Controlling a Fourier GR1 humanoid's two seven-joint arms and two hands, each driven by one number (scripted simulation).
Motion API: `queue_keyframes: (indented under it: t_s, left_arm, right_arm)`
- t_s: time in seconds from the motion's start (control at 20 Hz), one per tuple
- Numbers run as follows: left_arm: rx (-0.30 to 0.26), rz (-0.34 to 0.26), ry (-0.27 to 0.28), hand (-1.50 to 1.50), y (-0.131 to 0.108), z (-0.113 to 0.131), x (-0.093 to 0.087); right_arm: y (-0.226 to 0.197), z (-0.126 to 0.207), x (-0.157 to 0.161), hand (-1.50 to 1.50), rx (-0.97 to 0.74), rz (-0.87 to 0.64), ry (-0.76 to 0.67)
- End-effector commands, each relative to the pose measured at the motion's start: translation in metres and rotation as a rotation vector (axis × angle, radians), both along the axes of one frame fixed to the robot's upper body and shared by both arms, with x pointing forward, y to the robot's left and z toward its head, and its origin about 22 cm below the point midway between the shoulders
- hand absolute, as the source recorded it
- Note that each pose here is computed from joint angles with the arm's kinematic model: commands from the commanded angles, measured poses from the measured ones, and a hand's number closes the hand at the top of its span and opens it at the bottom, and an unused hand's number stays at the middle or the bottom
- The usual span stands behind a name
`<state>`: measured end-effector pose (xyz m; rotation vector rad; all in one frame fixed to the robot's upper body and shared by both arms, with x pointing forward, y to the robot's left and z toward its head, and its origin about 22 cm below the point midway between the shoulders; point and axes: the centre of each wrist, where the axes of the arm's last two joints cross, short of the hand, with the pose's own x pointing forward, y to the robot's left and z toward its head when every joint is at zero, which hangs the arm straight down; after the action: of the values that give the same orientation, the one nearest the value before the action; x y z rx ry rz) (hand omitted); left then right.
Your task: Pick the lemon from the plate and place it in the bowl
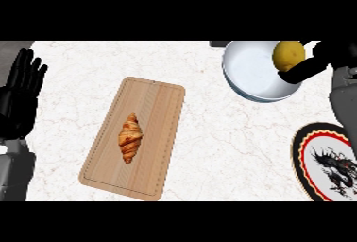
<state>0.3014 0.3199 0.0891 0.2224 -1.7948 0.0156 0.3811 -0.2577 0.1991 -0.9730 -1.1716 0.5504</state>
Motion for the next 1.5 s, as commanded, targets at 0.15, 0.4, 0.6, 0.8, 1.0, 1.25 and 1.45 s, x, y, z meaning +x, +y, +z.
queue_keyframes:
  t_s: [0.15, 0.4, 0.6, 0.8, 1.0, 1.25, 1.45]
  left_arm:
    - [0.003, -0.008, -0.014, 0.00, 0.017, 0.010, 0.004]
    - [-0.001, -0.004, -0.020, 0.00, 0.002, 0.000, 0.006]
    - [0.000, -0.007, -0.007, 0.00, 0.012, 0.015, -0.006]
    - [0.001, -0.011, 0.000, 0.00, 0.010, 0.005, -0.002]
    - [0.008, -0.001, 0.003, 0.00, 0.005, -0.006, 0.000]
    - [-0.002, 0.014, 0.016, 0.00, 0.006, -0.016, -0.012]
    - [-0.011, 0.038, 0.019, 0.00, 0.018, -0.020, -0.018]
  right_arm:
    - [-0.009, -0.059, 0.037, 1.50, 0.011, -0.167, 0.081]
    - [0.025, -0.090, 0.045, -1.50, 0.193, -0.147, 0.064]
    - [-0.009, -0.092, 0.045, -1.50, 0.337, -0.166, -0.099]
    - [-0.026, -0.105, 0.043, -1.50, 0.337, -0.232, -0.321]
    - [-0.029, -0.079, 0.047, -1.50, 0.368, -0.322, -0.473]
    - [-0.104, -0.087, 0.015, -1.50, 0.392, -0.430, -0.537]
    - [-0.150, -0.083, -0.022, -1.50, 0.451, -0.458, -0.580]
